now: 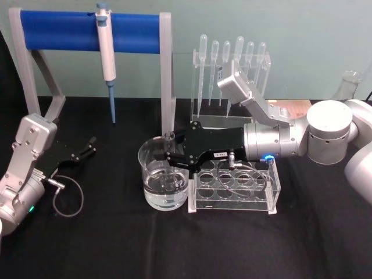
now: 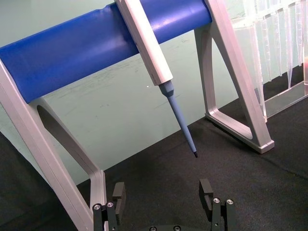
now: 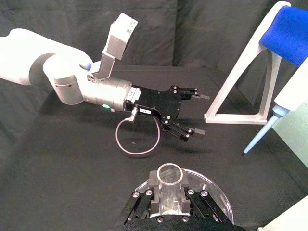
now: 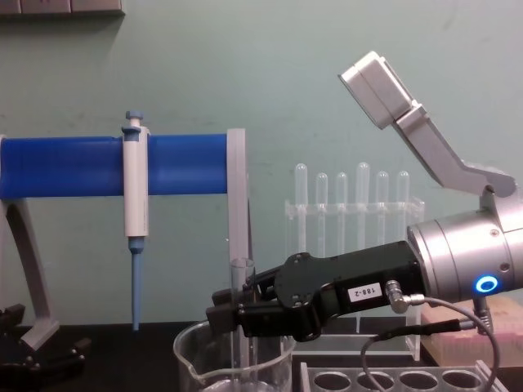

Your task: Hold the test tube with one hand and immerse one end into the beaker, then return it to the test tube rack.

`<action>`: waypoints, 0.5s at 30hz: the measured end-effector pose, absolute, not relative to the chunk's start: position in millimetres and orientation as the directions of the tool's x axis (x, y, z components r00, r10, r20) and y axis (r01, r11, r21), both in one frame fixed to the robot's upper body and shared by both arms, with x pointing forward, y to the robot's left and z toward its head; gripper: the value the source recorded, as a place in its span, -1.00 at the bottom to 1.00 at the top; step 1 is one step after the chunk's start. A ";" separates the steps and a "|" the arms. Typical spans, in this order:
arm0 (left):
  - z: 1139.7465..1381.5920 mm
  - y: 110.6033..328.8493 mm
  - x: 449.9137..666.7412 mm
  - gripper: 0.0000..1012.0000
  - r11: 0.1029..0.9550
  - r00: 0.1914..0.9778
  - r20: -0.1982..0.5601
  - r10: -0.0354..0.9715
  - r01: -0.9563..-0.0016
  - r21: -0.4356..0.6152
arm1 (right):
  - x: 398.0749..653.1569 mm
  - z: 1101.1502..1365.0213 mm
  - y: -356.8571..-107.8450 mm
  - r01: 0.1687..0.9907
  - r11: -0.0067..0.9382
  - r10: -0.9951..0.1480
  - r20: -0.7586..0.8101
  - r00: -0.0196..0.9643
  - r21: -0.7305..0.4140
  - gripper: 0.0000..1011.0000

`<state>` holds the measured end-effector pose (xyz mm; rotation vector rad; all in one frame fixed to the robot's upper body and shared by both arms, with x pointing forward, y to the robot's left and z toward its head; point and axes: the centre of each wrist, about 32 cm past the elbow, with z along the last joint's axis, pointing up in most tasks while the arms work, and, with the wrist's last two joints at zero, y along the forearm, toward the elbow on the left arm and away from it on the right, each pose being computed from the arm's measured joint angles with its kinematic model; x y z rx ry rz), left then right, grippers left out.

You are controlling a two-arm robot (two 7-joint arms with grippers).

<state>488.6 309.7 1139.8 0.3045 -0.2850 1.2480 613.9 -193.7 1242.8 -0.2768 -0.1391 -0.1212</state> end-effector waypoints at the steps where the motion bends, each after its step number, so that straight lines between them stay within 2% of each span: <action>1: 1139.8 309.7 488.6 0.98 0.287 0.292 0.374 0.880 -0.955 0.070 | 613.9 1242.9 -193.7 0.138 0.955 -0.100 0.153 0.983 -0.263 -0.55; 15: 1139.8 309.7 488.6 0.98 0.287 0.292 0.374 0.880 -0.955 0.070 | 614.0 1243.1 -193.7 0.138 0.955 -0.100 0.154 0.983 -0.263 -0.55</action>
